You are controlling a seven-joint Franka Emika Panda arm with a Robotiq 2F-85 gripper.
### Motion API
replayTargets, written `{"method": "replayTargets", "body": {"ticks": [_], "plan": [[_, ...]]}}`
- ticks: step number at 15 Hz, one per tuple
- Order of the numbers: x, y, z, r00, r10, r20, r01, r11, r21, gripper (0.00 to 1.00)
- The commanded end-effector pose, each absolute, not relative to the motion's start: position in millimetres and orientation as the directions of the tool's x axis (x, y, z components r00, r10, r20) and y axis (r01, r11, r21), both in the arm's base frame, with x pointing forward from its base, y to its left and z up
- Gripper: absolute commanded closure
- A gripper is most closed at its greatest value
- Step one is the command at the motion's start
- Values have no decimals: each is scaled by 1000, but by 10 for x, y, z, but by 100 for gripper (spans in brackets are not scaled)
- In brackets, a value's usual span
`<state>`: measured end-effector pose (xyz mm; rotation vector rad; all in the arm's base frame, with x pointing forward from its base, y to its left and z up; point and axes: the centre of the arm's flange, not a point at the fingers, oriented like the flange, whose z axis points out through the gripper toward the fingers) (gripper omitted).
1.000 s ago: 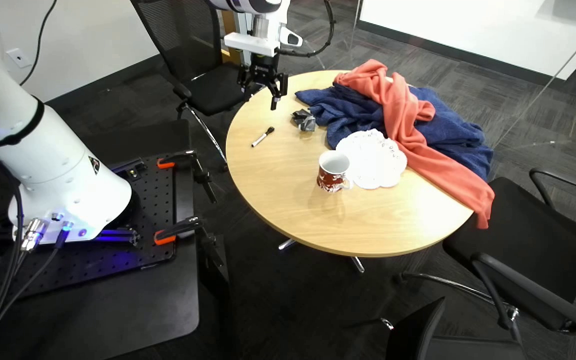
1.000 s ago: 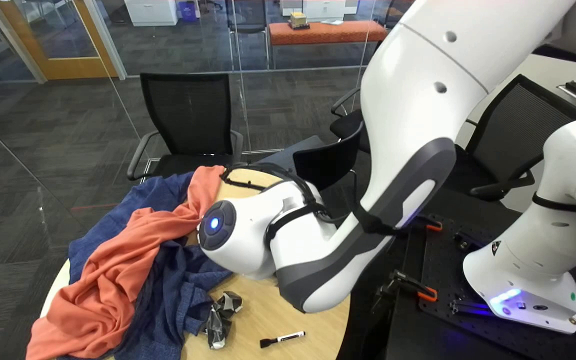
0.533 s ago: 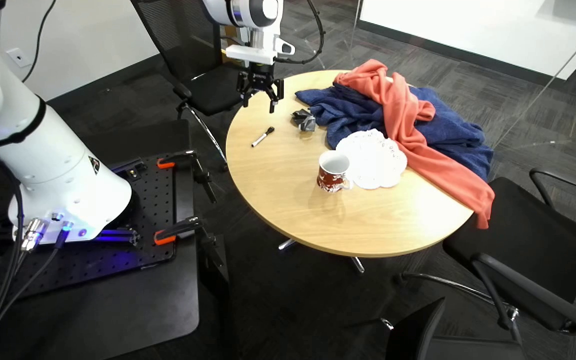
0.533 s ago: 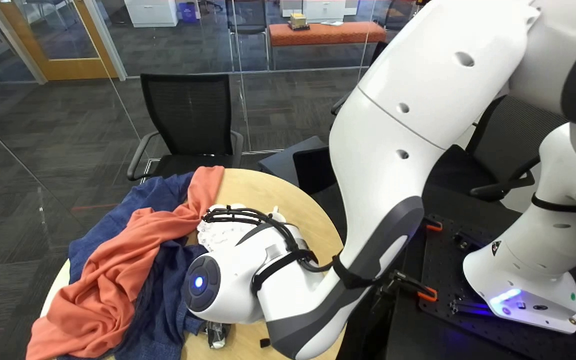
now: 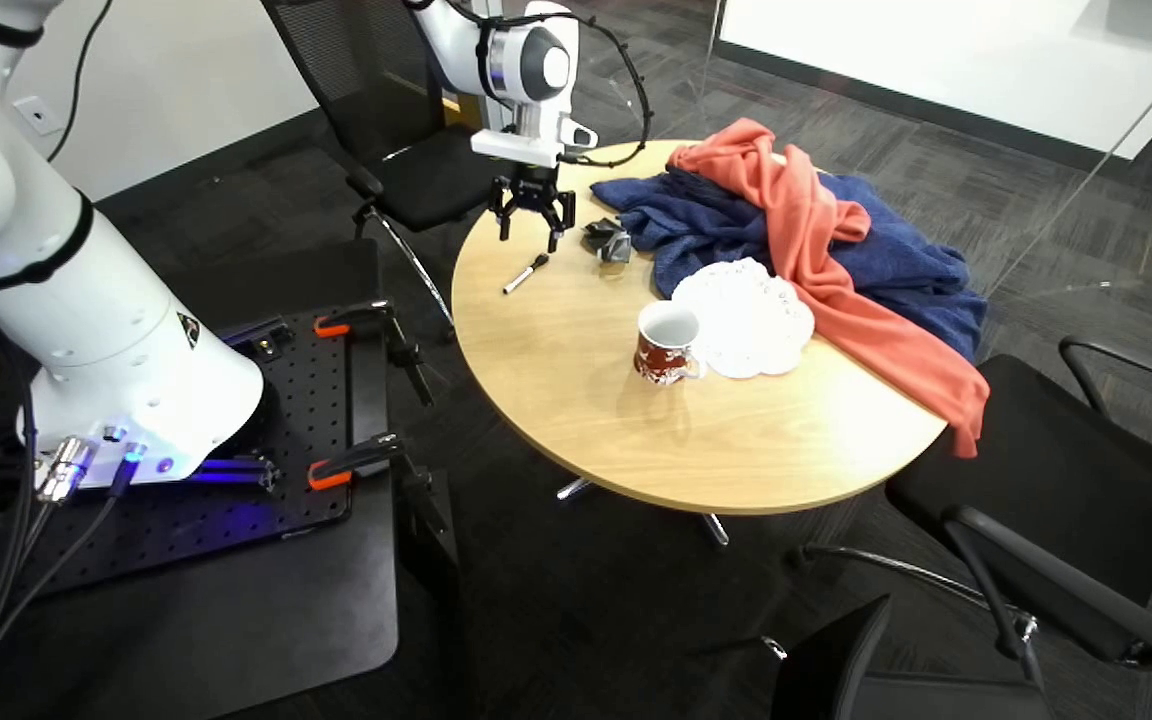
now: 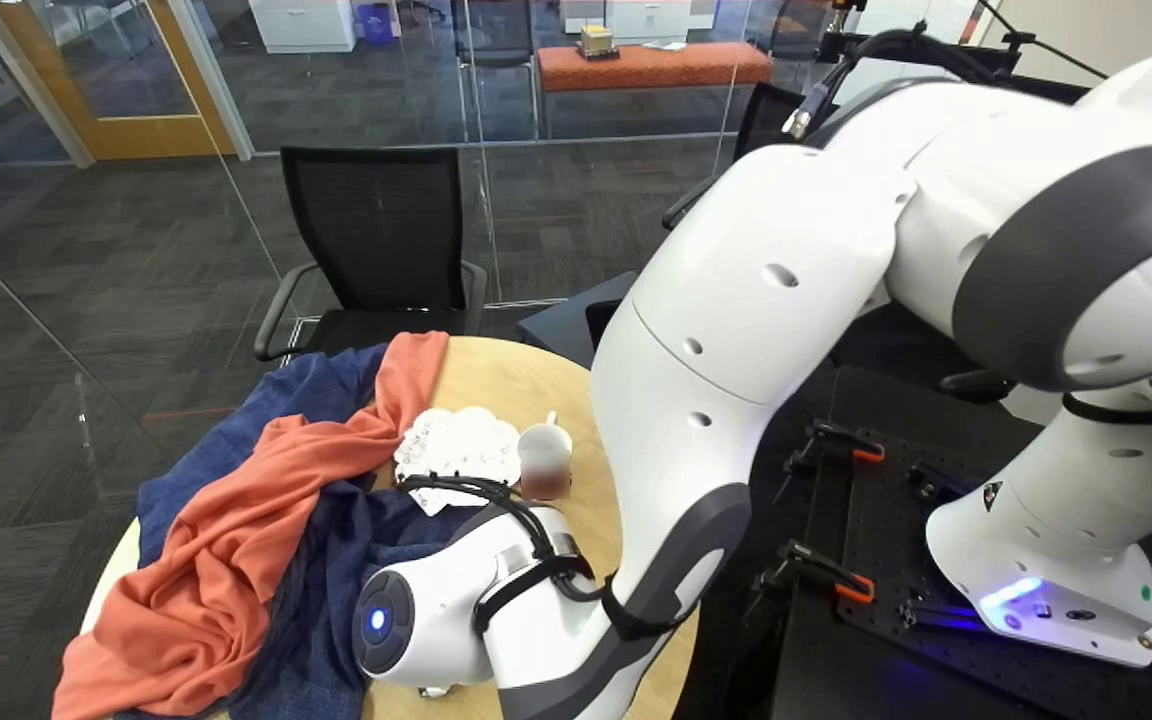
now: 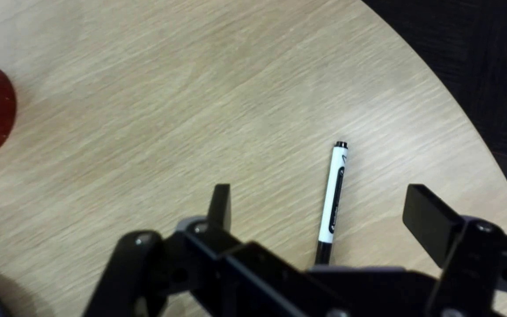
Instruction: Put the marker on the table in the mug
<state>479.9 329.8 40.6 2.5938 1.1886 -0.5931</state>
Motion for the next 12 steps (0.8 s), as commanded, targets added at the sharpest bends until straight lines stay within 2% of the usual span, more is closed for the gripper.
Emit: {"method": "replayTargets", "body": {"ticks": [1, 12], "plan": [[4963, 3460, 170, 608, 644, -465, 752, -655, 75, 0], [5045, 3671, -219, 569, 602, -560, 762, -642, 83, 0]]}}
